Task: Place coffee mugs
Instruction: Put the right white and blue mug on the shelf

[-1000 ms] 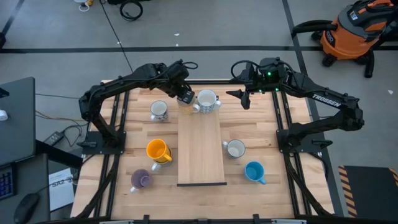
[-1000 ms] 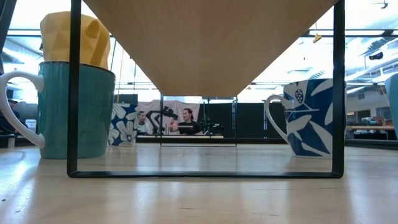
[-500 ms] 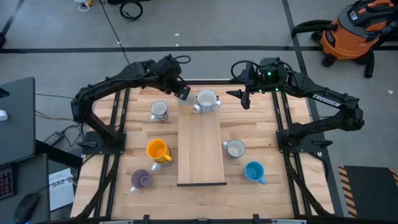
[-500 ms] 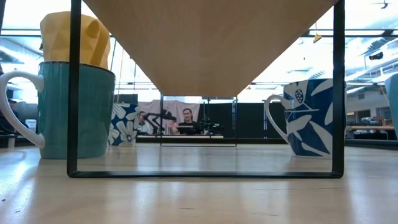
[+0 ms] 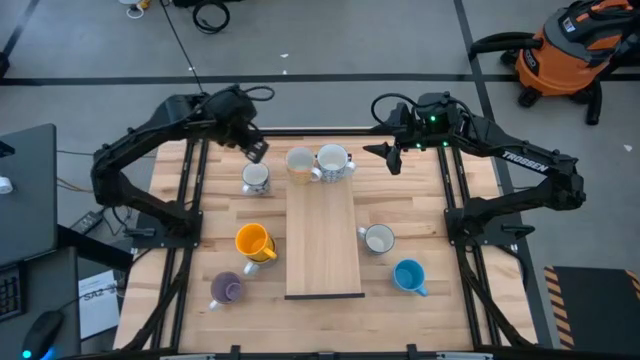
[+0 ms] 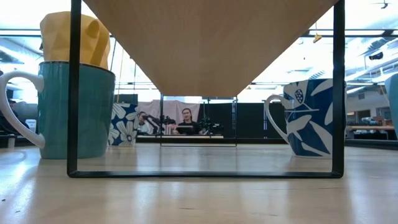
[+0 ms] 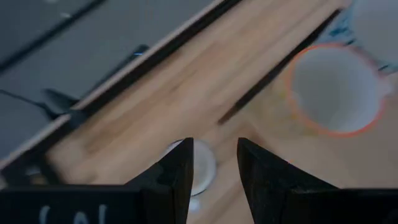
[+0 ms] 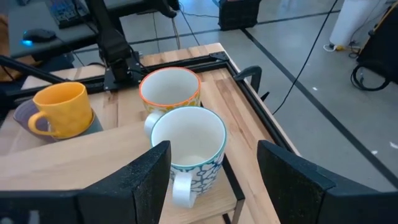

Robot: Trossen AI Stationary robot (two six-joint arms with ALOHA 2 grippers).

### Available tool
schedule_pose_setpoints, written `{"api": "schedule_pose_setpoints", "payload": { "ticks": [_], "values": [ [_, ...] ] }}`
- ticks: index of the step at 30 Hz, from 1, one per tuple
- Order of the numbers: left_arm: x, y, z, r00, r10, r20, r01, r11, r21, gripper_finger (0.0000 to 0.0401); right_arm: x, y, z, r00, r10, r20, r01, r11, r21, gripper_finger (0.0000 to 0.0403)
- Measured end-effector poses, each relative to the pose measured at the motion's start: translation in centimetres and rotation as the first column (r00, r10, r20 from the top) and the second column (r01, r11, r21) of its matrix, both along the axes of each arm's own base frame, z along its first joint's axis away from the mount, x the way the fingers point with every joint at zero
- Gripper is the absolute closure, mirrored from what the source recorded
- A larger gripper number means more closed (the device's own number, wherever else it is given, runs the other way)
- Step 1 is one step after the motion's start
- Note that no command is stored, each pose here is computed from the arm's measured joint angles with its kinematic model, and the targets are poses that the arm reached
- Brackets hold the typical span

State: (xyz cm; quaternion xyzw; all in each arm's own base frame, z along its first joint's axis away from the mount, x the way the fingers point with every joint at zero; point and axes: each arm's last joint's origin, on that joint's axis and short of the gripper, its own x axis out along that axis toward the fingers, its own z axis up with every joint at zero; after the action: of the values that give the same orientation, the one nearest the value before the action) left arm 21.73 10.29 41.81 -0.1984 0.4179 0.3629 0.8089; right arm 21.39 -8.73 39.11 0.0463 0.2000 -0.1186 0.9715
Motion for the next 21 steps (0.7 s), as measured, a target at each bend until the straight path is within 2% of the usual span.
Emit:
{"api": "schedule_pose_setpoints", "payload": {
  "ticks": [7, 11, 15, 21],
  "values": [
    [-2.1, -2.9, 0.3, 0.996, -0.073, -0.048, 0.076, 0.994, 0.072, 0.0271, 0.0, 0.0, 0.0, 0.999, -0.028, 0.015, 0.027, 0.998, 0.062, 0.0157],
    [-3.4, -4.6, -3.5, 0.99, -0.132, -0.05, 0.135, 0.989, 0.056, 0.0271, 0.0, -0.1, 0.0, 0.998, -0.066, 0.015, 0.064, 0.995, 0.074, 0.0157],
    [-5.0, -5.8, -7.9, 0.985, -0.173, -0.004, 0.173, 0.985, -0.011, 0.0271, 0.0, -0.2, 0.0, 0.994, -0.108, 0.017, 0.106, 0.99, 0.09, 0.0157],
    [-6.7, -6.1, -11.3, 0.984, -0.178, 0.015, 0.178, 0.984, -0.019, 0.0271, 0.0, -0.2, 0.0, 0.993, -0.113, 0.019, 0.11, 0.989, 0.099, 0.0157]
  ]
}}
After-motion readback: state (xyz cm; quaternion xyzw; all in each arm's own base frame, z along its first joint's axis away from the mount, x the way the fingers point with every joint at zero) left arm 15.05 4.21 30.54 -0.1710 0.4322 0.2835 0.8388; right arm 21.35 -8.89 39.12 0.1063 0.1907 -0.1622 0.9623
